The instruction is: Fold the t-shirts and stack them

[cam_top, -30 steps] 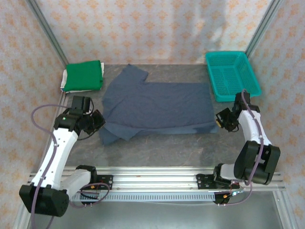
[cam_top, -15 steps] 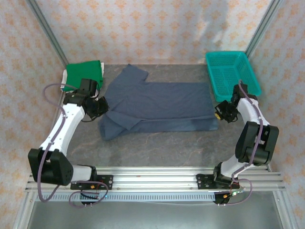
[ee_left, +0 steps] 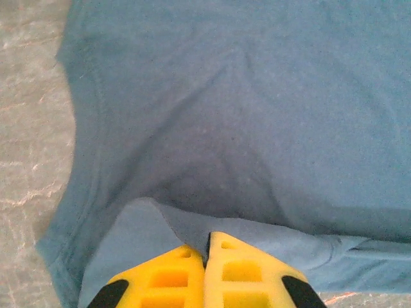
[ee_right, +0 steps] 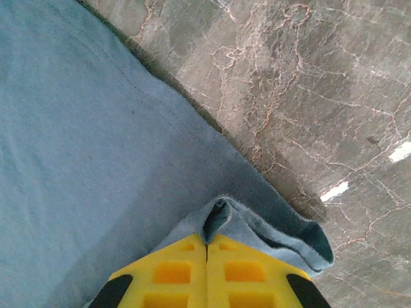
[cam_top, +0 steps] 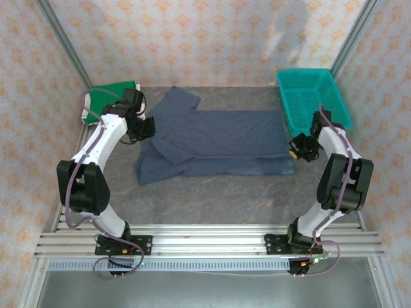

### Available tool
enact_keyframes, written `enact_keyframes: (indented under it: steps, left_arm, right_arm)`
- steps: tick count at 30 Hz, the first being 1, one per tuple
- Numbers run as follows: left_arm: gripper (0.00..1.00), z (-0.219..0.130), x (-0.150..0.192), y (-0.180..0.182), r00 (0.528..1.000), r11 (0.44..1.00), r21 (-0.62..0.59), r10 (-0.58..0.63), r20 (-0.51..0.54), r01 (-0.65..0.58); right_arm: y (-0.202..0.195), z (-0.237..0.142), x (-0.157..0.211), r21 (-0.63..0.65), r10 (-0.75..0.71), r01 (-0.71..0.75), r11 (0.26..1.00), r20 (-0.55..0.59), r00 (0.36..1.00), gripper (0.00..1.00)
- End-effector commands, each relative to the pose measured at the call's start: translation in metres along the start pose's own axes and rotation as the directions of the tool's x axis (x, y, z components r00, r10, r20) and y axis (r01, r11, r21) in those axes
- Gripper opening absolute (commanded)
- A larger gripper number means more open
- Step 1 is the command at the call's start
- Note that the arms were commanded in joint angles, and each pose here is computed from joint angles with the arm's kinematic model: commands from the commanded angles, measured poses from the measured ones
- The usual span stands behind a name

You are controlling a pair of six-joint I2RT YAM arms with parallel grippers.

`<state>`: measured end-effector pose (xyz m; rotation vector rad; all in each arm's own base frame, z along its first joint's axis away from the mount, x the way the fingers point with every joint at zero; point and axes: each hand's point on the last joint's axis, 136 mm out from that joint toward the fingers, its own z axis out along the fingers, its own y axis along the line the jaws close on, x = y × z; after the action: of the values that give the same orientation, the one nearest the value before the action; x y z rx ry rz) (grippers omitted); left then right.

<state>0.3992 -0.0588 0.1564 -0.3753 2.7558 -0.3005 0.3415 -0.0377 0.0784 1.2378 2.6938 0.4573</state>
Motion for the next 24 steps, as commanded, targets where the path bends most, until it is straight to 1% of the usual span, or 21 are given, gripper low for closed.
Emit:
enact_keyframes:
  steps: [1, 4, 6, 9, 10, 12, 13, 14, 15, 17, 18, 20, 21, 22, 23, 24]
  left_arm:
    - [0.00, 0.004, -0.015, -0.005, 0.997, 0.997, -0.030, 0.074, 0.008, -0.074]
    - [0.00, 0.012, -0.027, -0.007, 0.997, 0.996, -0.040, 0.076, 0.014, -0.075]
    - [0.00, 0.018, -0.033, -0.010, 0.997, 0.997, -0.034, 0.071, 0.015, -0.070]
    - [0.00, 0.026, -0.043, -0.010, 0.999, 0.999, -0.042, 0.031, 0.027, -0.030]
    - [0.00, 0.025, -0.047, -0.013, 0.999, 1.000, -0.024, 0.017, 0.041, -0.016]
    - [0.01, 0.023, -0.058, -0.022, 0.997, 0.999, 0.027, -0.025, 0.078, 0.023]
    - [0.08, 0.030, -0.063, -0.025, 0.996, 0.998, 0.046, -0.049, 0.077, 0.046]
    - [0.17, 0.031, -0.068, -0.031, 0.995, 0.995, 0.076, -0.067, 0.080, 0.061]
    - [0.29, 0.030, -0.072, -0.036, 0.994, 0.993, 0.099, -0.079, 0.081, 0.071]
    - [0.51, 0.026, -0.079, -0.043, 0.990, 0.987, 0.128, -0.112, 0.084, 0.101]
    - [0.57, 0.022, -0.081, -0.043, 0.988, 0.985, 0.129, -0.127, 0.088, 0.116]
    - [0.72, 0.005, -0.079, -0.039, 0.980, 0.980, 0.132, -0.164, 0.111, 0.149]
    - [0.77, -0.011, -0.076, -0.036, 0.974, 0.977, 0.136, -0.183, 0.138, 0.164]
    - [0.81, -0.020, -0.069, -0.029, 0.968, 0.974, 0.134, -0.203, 0.145, 0.184]
    - [0.99, -0.031, -0.059, -0.021, 0.957, 0.963, 0.141, -0.251, 0.147, 0.231]
    - [1.00, -0.037, -0.048, -0.014, 0.951, 0.956, 0.138, -0.277, 0.140, 0.258]
  right_arm:
    - [0.002, -0.002, -0.012, 0.030, -0.028, 0.027, 0.999, 0.037, 0.999, 0.00]
    - [0.005, 0.000, -0.016, 0.036, -0.034, 0.032, 0.999, 0.043, 0.998, 0.00]
    - [0.007, 0.002, -0.020, 0.039, -0.036, 0.035, 0.999, 0.043, 0.998, 0.03]
    - [0.012, 0.003, -0.026, 0.031, -0.037, 0.035, 0.999, 0.052, 0.998, 0.13]
    - [0.015, 0.003, -0.029, 0.021, -0.037, 0.036, 0.999, 0.059, 0.998, 0.17]
    - [0.023, -0.001, -0.034, -0.007, -0.043, 0.043, 0.999, 0.083, 0.996, 0.22]
    - [0.027, -0.005, -0.038, -0.017, -0.046, 0.048, 0.999, 0.096, 0.994, 0.28]
    - [0.031, -0.009, -0.041, -0.022, -0.052, 0.055, 0.998, 0.105, 0.993, 0.36]
    - [0.033, -0.012, -0.042, -0.024, -0.058, 0.061, 0.998, 0.109, 0.992, 0.41]
    - [0.038, -0.024, -0.044, -0.032, -0.078, 0.083, 0.996, 0.127, 0.989, 0.48]
    - [0.040, -0.030, -0.043, -0.042, -0.086, 0.093, 0.995, 0.134, 0.987, 0.51]
    - [0.045, -0.047, -0.034, -0.078, -0.116, 0.129, 0.989, 0.150, 0.982, 0.55]
    - [0.044, -0.055, -0.028, -0.081, -0.132, 0.145, 0.986, 0.154, 0.979, 0.59]
    - [0.040, -0.063, -0.021, -0.076, -0.145, 0.159, 0.984, 0.157, 0.977, 0.63]
    - [0.036, -0.069, -0.011, -0.074, -0.158, 0.171, 0.982, 0.153, 0.975, 0.67]
    - [0.032, -0.073, -0.003, -0.075, -0.168, 0.180, 0.981, 0.145, 0.975, 0.69]
